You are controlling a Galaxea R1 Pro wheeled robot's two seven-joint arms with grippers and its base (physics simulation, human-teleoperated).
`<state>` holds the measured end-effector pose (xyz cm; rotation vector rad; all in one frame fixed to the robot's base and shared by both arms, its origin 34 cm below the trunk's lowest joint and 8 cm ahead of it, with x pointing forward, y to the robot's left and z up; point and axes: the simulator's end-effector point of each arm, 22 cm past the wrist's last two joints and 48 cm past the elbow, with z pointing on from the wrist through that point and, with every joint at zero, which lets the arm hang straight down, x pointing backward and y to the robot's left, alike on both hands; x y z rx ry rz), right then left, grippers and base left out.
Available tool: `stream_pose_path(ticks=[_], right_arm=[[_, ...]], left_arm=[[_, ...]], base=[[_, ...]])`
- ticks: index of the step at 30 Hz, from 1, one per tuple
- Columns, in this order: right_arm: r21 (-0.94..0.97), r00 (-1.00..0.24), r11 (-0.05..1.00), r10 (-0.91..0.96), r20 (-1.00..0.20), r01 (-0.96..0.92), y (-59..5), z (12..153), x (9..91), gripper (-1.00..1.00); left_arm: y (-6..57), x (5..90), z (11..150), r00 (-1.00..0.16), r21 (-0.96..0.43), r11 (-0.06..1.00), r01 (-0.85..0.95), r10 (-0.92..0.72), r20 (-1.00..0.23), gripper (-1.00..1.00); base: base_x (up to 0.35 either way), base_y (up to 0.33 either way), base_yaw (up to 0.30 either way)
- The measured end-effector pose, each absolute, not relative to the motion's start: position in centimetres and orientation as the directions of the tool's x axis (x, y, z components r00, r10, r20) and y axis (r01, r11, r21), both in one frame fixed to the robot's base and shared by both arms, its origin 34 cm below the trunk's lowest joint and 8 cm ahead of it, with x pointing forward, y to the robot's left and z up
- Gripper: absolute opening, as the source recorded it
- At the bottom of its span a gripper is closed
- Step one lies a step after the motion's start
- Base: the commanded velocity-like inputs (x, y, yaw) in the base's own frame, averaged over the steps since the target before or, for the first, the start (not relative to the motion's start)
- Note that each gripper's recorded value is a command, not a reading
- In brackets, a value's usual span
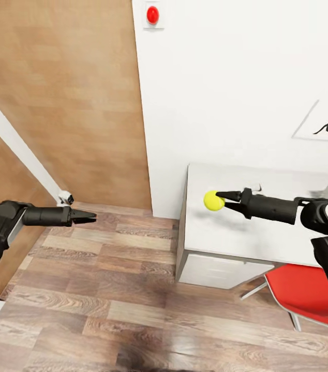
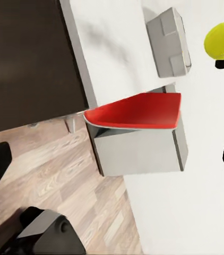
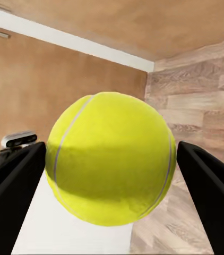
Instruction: Put all the toys in the child's room - the three board games (two on the bed and one on the table), the two jigsaw puzzles on the table, and the tennis ball on the table - inside the toy box on the table in the child's room.
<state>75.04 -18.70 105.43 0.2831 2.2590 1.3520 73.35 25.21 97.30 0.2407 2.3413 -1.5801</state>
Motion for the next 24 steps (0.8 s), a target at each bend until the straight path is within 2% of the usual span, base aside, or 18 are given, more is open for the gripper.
stream_pose_path(ticks=[4,10,13,18,24], right_arm=[[0.926,-0.892,0.377,0.413,-0.182,-0.015,-17.4,102.5,70.3,-1.0],[0.956,-0.912,0.281,0.409,-0.04,0.084,-16.3,98.7,63.9,-1.0],[0.975,-0.911,0.182,0.41,0.041,0.125,-15.6,98.3,60.8,-1.0],[0.97,-0.912,0.185,0.404,0.071,0.157,-15.3,96.7,58.1,-1.0],[0.98,-0.911,0.137,0.406,0.075,0.142,-14.1,97.6,57.8,-1.0]], left_arm=[[26.2,71.1,94.8,-0.947,-0.876,0.391,0.284,-0.03,-0.321,1.0],[26.7,68.5,92.7,-0.961,-0.885,0.397,0.242,-0.03,-0.277,1.0],[27.2,66.2,91.0,-0.971,-0.891,0.405,0.204,-0.029,-0.236,1.0],[27.4,62.9,88.8,-0.981,-0.897,0.411,0.166,-0.021,-0.192,1.0],[27.8,62.0,88.5,-0.982,-0.897,0.413,0.156,-0.031,-0.185,1.0]], base=[[-0.037,-0.064,0.0],[-0.006,-0.01,0.0],[0.0,0.0,0.0],[0.0,0.0,0.0],[0.0,0.0,0.0]])
